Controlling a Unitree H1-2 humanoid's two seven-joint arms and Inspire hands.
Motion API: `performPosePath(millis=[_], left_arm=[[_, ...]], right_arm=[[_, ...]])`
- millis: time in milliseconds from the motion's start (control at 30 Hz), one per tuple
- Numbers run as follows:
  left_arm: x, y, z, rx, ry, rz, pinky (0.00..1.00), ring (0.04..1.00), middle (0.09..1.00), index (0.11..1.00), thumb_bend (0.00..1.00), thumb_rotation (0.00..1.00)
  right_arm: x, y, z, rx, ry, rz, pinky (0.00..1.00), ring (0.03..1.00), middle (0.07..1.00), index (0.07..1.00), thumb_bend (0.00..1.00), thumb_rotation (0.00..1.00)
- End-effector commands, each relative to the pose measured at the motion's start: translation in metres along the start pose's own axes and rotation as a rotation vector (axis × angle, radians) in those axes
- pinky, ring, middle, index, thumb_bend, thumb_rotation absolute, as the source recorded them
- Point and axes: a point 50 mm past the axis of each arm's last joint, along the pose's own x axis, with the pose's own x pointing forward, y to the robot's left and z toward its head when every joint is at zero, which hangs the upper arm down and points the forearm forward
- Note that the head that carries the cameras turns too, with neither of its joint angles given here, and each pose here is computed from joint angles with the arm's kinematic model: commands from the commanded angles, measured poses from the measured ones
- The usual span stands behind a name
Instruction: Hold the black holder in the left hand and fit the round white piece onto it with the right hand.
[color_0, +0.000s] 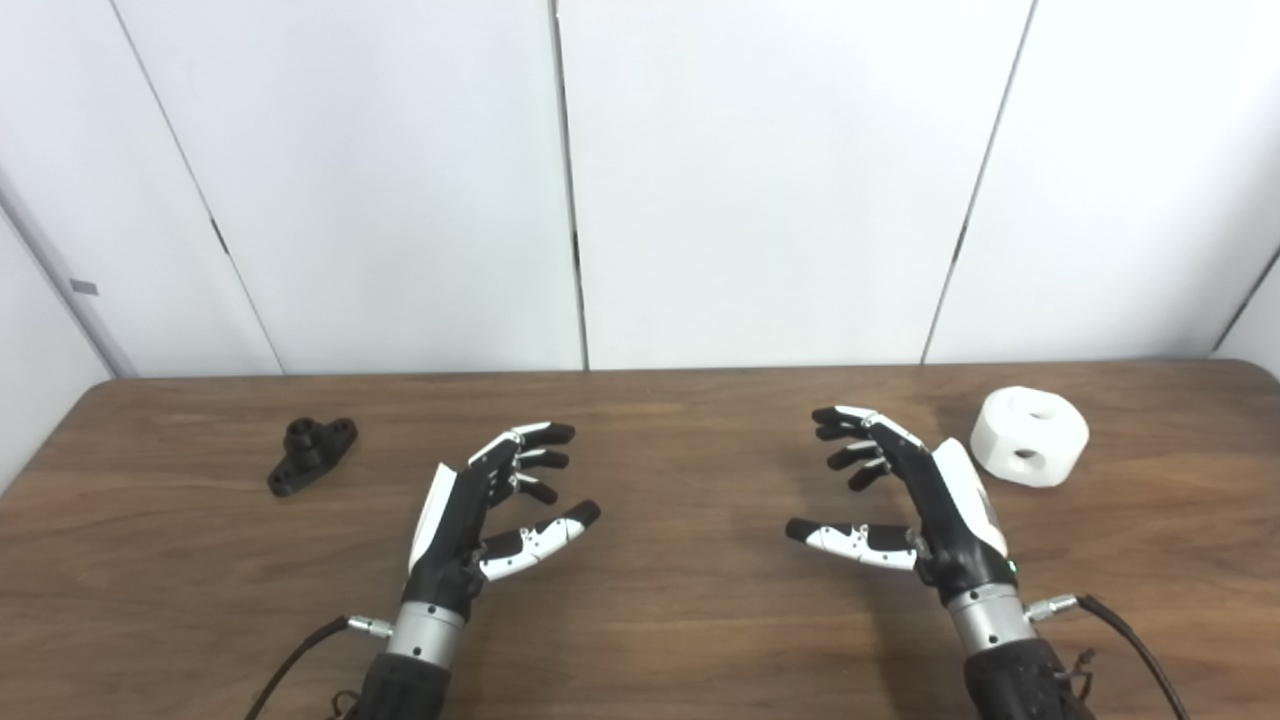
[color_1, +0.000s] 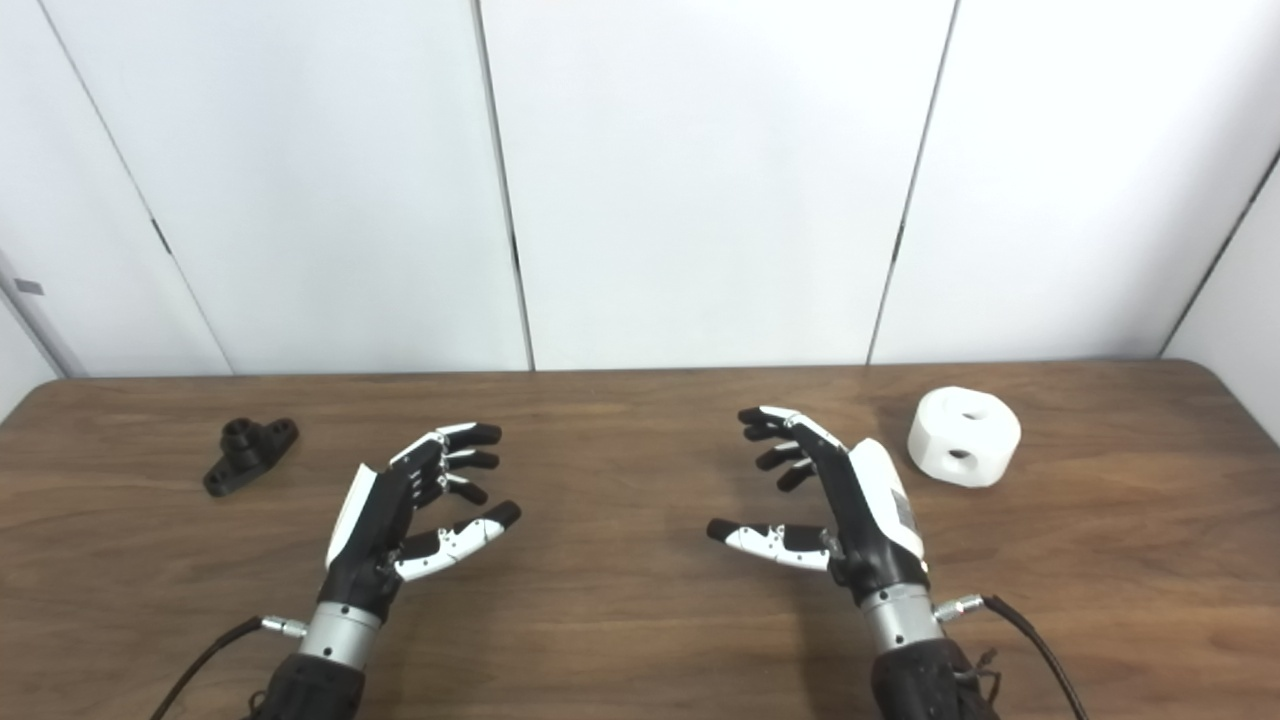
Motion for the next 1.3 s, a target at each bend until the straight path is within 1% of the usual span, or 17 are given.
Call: performPosePath(millis=[0, 400, 500, 567, 667, 800, 867, 933, 1033, 1267], left_arm=[[0.012, 0.003, 0.013, 0.008, -0.072, 0.016, 0.54, 0.717, 0.776, 0.729, 0.69, 0.15], [0.012, 0.001, 0.014, 0.014, -0.072, 0.012, 0.54, 0.719, 0.781, 0.727, 0.69, 0.15], [0.012, -0.006, 0.015, -0.012, -0.073, 0.013, 0.55, 0.709, 0.777, 0.729, 0.69, 0.14], [0.012, -0.014, 0.016, -0.025, -0.068, 0.007, 0.56, 0.720, 0.779, 0.734, 0.68, 0.11], [0.014, -0.025, 0.014, -0.029, -0.062, 0.003, 0.58, 0.734, 0.778, 0.738, 0.68, 0.12], [0.016, -0.034, 0.010, -0.026, -0.057, 0.009, 0.56, 0.726, 0.779, 0.731, 0.70, 0.13], [0.017, -0.038, 0.008, -0.024, -0.062, 0.015, 0.54, 0.711, 0.771, 0.729, 0.70, 0.10], [0.018, -0.040, 0.006, -0.007, -0.068, 0.015, 0.53, 0.704, 0.767, 0.728, 0.70, 0.09], [0.018, -0.037, 0.006, -0.002, -0.070, 0.021, 0.53, 0.703, 0.768, 0.726, 0.69, 0.09], [0.019, -0.032, 0.006, -0.008, -0.080, 0.037, 0.51, 0.672, 0.760, 0.707, 0.72, 0.08]], right_arm=[[0.010, -0.010, 0.014, 0.004, -0.065, -0.043, 0.51, 0.635, 0.729, 0.768, 0.61, 0.19], [0.009, -0.011, 0.013, 0.000, -0.072, -0.043, 0.51, 0.629, 0.725, 0.762, 0.61, 0.19], [0.008, -0.016, 0.009, 0.005, -0.075, -0.043, 0.51, 0.632, 0.727, 0.765, 0.61, 0.19], [0.006, -0.023, 0.004, 0.008, -0.076, -0.040, 0.52, 0.644, 0.733, 0.770, 0.61, 0.19], [0.005, -0.031, -0.004, 0.009, -0.075, -0.046, 0.50, 0.640, 0.736, 0.774, 0.60, 0.18], [0.003, -0.036, -0.010, 0.026, -0.060, -0.054, 0.50, 0.637, 0.732, 0.765, 0.60, 0.12], [0.002, -0.037, -0.008, 0.039, -0.051, -0.052, 0.50, 0.637, 0.736, 0.768, 0.59, 0.04], [0.001, -0.037, -0.006, 0.035, -0.054, -0.056, 0.50, 0.631, 0.731, 0.765, 0.60, 0.01], [0.001, -0.036, -0.004, 0.029, -0.061, -0.061, 0.50, 0.630, 0.720, 0.761, 0.60, 0.00], [0.001, -0.035, -0.003, 0.023, -0.069, -0.063, 0.49, 0.618, 0.707, 0.755, 0.60, 0.00]])
